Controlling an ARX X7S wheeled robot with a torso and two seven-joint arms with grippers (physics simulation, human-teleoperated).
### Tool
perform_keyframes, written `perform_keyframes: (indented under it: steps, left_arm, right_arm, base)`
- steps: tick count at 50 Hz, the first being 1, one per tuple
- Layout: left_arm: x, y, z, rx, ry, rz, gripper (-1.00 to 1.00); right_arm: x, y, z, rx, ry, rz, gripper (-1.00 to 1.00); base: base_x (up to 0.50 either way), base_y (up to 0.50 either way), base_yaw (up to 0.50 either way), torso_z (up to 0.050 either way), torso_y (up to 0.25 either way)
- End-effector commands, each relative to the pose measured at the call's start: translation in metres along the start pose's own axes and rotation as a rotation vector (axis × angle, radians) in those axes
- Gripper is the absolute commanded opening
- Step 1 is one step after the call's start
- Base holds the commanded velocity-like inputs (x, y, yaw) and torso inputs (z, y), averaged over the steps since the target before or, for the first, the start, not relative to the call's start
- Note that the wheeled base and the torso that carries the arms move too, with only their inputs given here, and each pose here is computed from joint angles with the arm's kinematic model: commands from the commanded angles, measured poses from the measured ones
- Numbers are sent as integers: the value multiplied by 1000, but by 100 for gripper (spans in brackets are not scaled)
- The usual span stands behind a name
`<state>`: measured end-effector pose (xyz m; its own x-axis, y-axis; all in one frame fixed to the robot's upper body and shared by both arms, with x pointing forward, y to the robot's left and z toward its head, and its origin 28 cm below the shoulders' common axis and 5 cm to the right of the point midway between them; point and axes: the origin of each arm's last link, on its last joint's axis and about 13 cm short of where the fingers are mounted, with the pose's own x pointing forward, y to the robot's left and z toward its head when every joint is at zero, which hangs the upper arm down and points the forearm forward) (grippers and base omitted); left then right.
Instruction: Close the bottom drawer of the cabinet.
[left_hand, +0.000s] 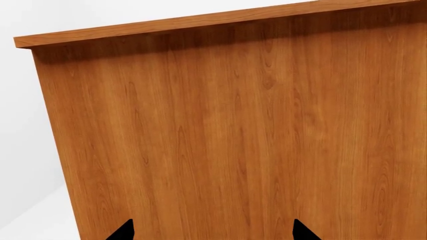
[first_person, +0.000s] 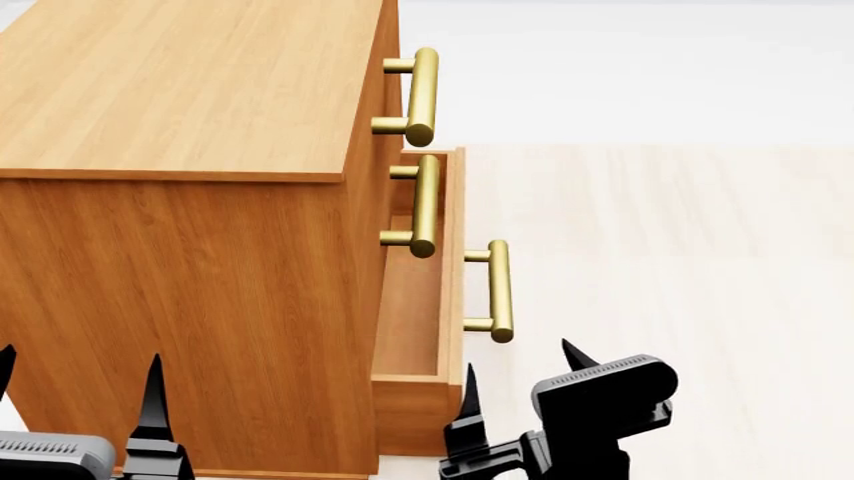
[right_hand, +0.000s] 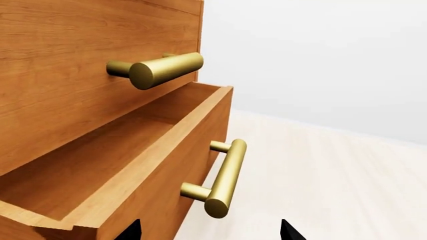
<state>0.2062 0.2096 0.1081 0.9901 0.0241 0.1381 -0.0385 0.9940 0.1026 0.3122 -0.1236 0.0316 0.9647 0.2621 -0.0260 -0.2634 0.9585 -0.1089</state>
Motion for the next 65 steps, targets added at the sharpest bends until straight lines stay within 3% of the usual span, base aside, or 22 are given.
perform_keyframes:
  steps: [1,21,41,65]
  left_arm:
    - [-1,0,3,-18,-12,4,100]
    - [-1,-1,3,-17,-14,1,100]
    - [0,-2,4,-17,-13,2,100]
    - [-2,-1,2,-20,-10,3,100]
  right_arm:
    - [10,12,0,1,9,40,100]
    - [13,27,3,-16,7,108,100]
    - [12,37,26,-68,-29,241,100]
    - [19,43,39,-65,-42,263,100]
  base:
    - [0,0,0,0,0]
    - [0,0,0,0,0]
    - [0,0,0,0,0]
    - [0,0,0,0,0]
